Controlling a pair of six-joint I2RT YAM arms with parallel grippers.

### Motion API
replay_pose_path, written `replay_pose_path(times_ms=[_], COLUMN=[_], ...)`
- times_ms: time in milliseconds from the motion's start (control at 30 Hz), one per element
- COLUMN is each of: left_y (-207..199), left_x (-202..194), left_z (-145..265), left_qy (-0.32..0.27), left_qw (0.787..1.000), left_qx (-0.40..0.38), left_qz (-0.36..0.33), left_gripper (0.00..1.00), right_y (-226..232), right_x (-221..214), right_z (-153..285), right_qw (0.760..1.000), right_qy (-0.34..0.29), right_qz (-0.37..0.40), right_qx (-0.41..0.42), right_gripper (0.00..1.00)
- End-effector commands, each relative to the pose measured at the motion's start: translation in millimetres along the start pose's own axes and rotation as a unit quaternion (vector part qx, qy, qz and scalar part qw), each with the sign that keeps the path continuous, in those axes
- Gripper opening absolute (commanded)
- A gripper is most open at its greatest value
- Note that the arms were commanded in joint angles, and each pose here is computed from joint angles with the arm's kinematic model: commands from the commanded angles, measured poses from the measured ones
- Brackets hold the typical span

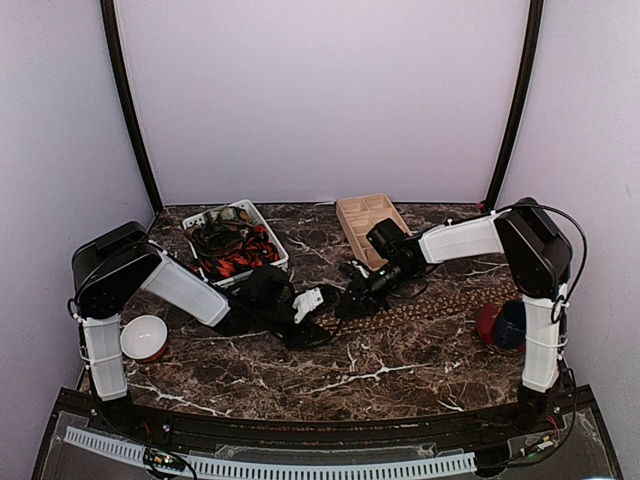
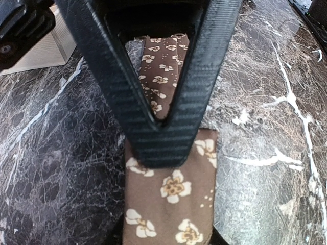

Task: Roll the ties
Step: Fold the tie at the center of the board.

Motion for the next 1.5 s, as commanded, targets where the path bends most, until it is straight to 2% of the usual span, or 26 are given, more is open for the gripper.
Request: replay_pose_path(times_ms=[0, 133, 300, 467, 567, 700, 900, 1067, 1267, 1467], left_y=[-6.1, -7.0, -10.8, -15.6, -20.8, -19.2, -18.9, -22.5, -22.8, -24.2], left_x=[-7.4, -7.8, 5.7, 22.2, 24.9, 19.3, -0.9, -19.4, -26.6, -12.5], left_z=[8.5, 11.4, 24.4, 20.1, 7.1, 0.8, 13.4, 27.8, 35.5, 40.4], left_qy=[0.017, 0.014, -0.018, -0.036, -0.031, -0.021, 0.000, 0.015, 0.022, -0.002], left_qw=[1.000, 1.000, 1.000, 0.999, 0.999, 1.000, 1.000, 1.000, 0.999, 1.000], left_qx=[-0.009, -0.007, -0.006, -0.016, -0.029, -0.014, -0.002, -0.011, -0.012, -0.015], left_qz=[0.008, 0.010, 0.010, 0.020, 0.018, 0.018, 0.013, 0.018, 0.023, 0.017], left_gripper=[0.36, 0.38, 0.63, 0.70, 0.68, 0.53, 0.40, 0.34, 0.32, 0.43], right_y=[9.7, 11.5, 9.2, 7.0, 4.9, 3.6, 2.2, 1.7, -1.8, -9.3], right_x=[-2.0, 0.8, 9.2, 11.4, 11.0, 11.3, 10.5, 7.1, 8.7, 9.5], right_z=[7.3, 8.0, 4.2, 1.2, -1.0, -2.6, -3.0, -14.3, -23.3, -29.8], right_qw=[1.000, 1.000, 1.000, 1.000, 1.000, 1.000, 1.000, 1.000, 1.000, 1.000], right_qy=[-0.008, -0.014, -0.017, -0.015, -0.013, -0.013, -0.012, -0.004, -0.003, 0.005], right_qz=[0.015, 0.018, 0.021, 0.021, 0.018, 0.017, 0.016, 0.016, 0.015, 0.017], right_qx=[-0.001, 0.000, -0.003, -0.001, -0.001, 0.000, 0.000, 0.006, 0.005, -0.004], right_gripper=[0.09, 0.00, 0.00, 0.00, 0.00, 0.00, 0.00, 0.00, 0.00, 0.00])
Point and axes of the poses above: each gripper's point midway between its finger pads, its own z axis back along the fingers, its own y axis along the line the jaws close on, x = y × z, the point moved 7 cm from there along z, back along the fingers, and after that the axes turned 8 degrees about z, right-handed, at the moved point
